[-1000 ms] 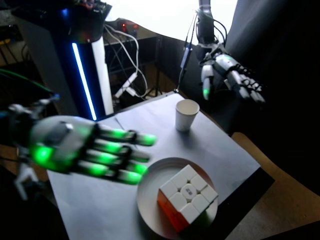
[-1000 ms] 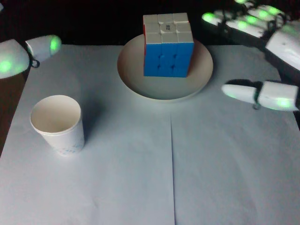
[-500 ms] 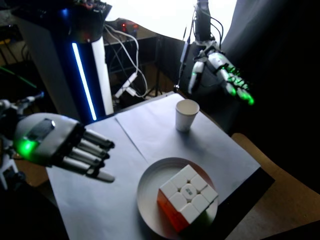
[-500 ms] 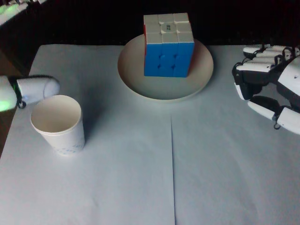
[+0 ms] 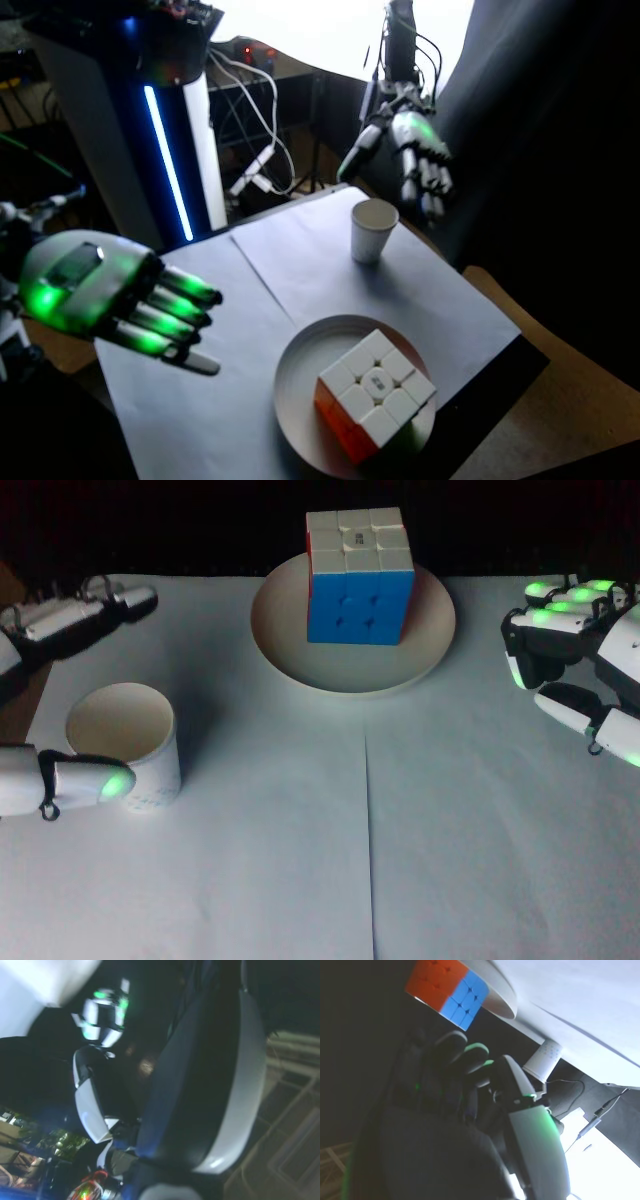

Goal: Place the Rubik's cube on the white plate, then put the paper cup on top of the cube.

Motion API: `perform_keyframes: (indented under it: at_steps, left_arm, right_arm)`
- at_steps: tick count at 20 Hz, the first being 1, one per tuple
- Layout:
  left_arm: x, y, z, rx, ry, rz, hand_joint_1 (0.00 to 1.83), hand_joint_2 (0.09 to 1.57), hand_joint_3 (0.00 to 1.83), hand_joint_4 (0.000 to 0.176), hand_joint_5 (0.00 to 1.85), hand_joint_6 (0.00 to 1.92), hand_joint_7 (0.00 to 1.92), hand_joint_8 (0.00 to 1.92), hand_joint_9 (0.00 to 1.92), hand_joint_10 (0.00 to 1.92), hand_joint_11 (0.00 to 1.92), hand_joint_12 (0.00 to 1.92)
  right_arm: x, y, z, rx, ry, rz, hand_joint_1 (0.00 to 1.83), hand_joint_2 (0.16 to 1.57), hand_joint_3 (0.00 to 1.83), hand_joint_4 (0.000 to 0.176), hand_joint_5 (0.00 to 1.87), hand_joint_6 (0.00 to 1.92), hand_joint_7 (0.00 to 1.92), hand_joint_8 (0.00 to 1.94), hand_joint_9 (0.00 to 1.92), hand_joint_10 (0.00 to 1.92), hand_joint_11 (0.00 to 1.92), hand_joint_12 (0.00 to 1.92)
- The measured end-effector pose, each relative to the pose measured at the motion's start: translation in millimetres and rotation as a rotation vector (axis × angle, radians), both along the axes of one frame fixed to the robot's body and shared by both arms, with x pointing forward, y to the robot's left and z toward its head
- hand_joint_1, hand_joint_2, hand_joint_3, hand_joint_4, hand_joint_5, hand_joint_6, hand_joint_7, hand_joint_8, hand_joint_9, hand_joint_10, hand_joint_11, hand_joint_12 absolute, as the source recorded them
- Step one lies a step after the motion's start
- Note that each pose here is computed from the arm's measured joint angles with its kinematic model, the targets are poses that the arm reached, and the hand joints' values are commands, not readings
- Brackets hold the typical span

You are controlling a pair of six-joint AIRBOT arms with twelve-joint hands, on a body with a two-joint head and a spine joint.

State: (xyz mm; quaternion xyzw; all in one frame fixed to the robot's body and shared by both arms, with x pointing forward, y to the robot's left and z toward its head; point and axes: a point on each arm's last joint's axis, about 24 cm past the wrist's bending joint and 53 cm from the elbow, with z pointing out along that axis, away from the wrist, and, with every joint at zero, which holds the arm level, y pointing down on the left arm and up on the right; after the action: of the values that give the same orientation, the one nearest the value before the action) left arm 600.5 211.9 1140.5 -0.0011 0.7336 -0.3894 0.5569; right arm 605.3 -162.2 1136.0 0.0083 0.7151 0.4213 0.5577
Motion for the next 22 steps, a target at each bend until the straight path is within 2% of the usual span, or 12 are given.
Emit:
perform_keyframes:
  at_steps: [4, 5, 6, 9, 11, 12, 14, 15, 16, 18, 20, 22]
  left_arm:
    - [-0.4, -2.3, -14.8, 0.003, 0.034, 0.001, 0.60, 1.00, 0.00, 0.098, 0.00, 0.00, 0.00, 0.00, 0.00, 0.00, 0.00, 0.00]
    - [1.2, -2.5, -20.6, 0.006, 0.044, 0.003, 0.68, 0.99, 0.00, 0.103, 0.00, 0.00, 0.00, 0.00, 0.01, 0.01, 0.05, 0.02]
    - [2.9, -1.2, -25.7, 0.005, 0.060, 0.014, 0.81, 1.00, 0.00, 0.159, 0.00, 0.00, 0.01, 0.00, 0.00, 0.00, 0.05, 0.03]
    - [6.6, 2.6, -30.2, 0.013, 0.068, 0.025, 0.92, 1.07, 0.00, 0.158, 0.11, 0.02, 0.14, 0.01, 0.09, 0.01, 0.00, 0.47]
    - [9.7, 6.7, -29.3, 0.012, 0.065, 0.039, 0.92, 1.07, 0.00, 0.103, 0.27, 0.04, 0.27, 0.02, 0.21, 0.04, 0.00, 0.53]
    - [10.4, 7.6, -29.0, 0.010, 0.065, 0.043, 0.91, 1.12, 0.00, 0.069, 0.34, 0.04, 0.39, 0.02, 0.21, 0.43, 0.00, 1.43]
    - [10.7, 6.7, -30.4, 0.009, 0.066, 0.041, 0.96, 1.13, 0.00, 0.061, 0.16, 0.60, 0.34, 0.33, 0.04, 1.20, 0.00, 1.84]
    - [10.5, 5.9, -31.6, 0.007, 0.068, 0.040, 1.06, 1.10, 0.00, 0.138, 0.10, 1.21, 0.14, 1.29, 0.07, 1.71, 0.17, 1.92]
    - [10.0, 5.1, -31.9, 0.008, 0.068, 0.037, 1.05, 1.12, 0.00, 0.173, 0.11, 1.37, 0.12, 1.56, 0.15, 1.89, 0.27, 1.92]
    - [10.4, 5.3, -30.7, 0.005, 0.064, 0.038, 0.94, 1.14, 0.00, 0.054, 0.10, 0.85, 0.20, 1.23, 0.16, 1.66, 0.16, 1.92]
    - [10.7, 5.2, -30.6, 0.005, 0.064, 0.038, 0.98, 1.14, 0.00, 0.123, 0.17, 1.31, 0.16, 1.64, 0.20, 1.91, 0.32, 1.92]
    - [12.8, 5.3, -27.4, 0.001, 0.055, 0.039, 0.98, 1.14, 0.00, 0.103, 0.11, 1.42, 0.09, 1.67, 0.16, 1.92, 0.29, 1.92]
  right_arm:
    - [0.4, -0.6, -0.3, 0.001, 0.002, -0.003, 1.01, 1.41, 0.00, 0.025, 0.46, 1.79, 0.54, 1.71, 0.44, 1.84, 0.44, 1.92]
    - [0.5, -0.7, -0.2, 0.001, 0.002, -0.003, 1.01, 1.41, 0.00, 0.000, 0.43, 1.74, 0.56, 1.76, 0.45, 1.89, 0.49, 1.92]
    - [0.6, -0.8, -0.2, 0.002, 0.002, -0.004, 1.02, 1.41, 0.00, 0.000, 0.42, 1.71, 0.57, 1.79, 0.51, 1.92, 0.60, 1.92]
    - [0.5, -0.5, -0.6, 0.002, 0.003, -0.004, 1.03, 1.40, 0.00, 0.000, 0.44, 1.68, 0.58, 1.76, 0.51, 1.90, 0.54, 1.92]
    - [0.3, 0.2, -0.6, 0.005, 0.003, -0.003, 0.85, 1.40, 0.00, 0.000, 0.49, 1.72, 0.33, 1.70, 0.45, 1.89, 0.40, 1.92]
    - [0.3, 0.2, -1.1, 0.003, 0.004, -0.003, 0.87, 1.40, 0.00, 0.000, 0.49, 1.73, 0.30, 1.68, 0.41, 1.87, 0.38, 1.92]
    - [0.5, 0.0, -1.1, 0.004, 0.005, -0.004, 0.91, 1.39, 0.00, 0.000, 0.50, 1.70, 0.29, 1.66, 0.39, 1.85, 0.34, 1.92]
    - [0.4, 0.1, -0.7, 0.006, 0.004, -0.004, 1.02, 1.40, 0.01, 0.000, 0.41, 1.71, 0.57, 1.78, 0.49, 1.85, 0.48, 1.92]
    - [0.4, 0.4, -1.0, 0.007, 0.005, -0.004, 1.01, 1.41, 0.01, 0.000, 0.41, 1.73, 0.56, 1.79, 0.48, 1.88, 0.54, 1.92]
    - [0.3, 1.0, -1.9, 0.006, 0.007, -0.003, 1.01, 1.42, 0.00, 0.000, 0.40, 1.73, 0.55, 1.80, 0.45, 1.87, 0.50, 1.92]
    - [0.1, 1.3, -2.3, 0.007, 0.008, -0.003, 0.99, 1.40, 0.01, 0.000, 0.45, 1.70, 0.53, 1.73, 0.50, 1.82, 0.50, 1.92]
    - [0.1, 1.4, -1.7, 0.008, 0.006, -0.003, 0.84, 1.41, 0.01, 0.000, 0.47, 1.75, 0.35, 1.73, 0.46, 1.87, 0.50, 1.92]
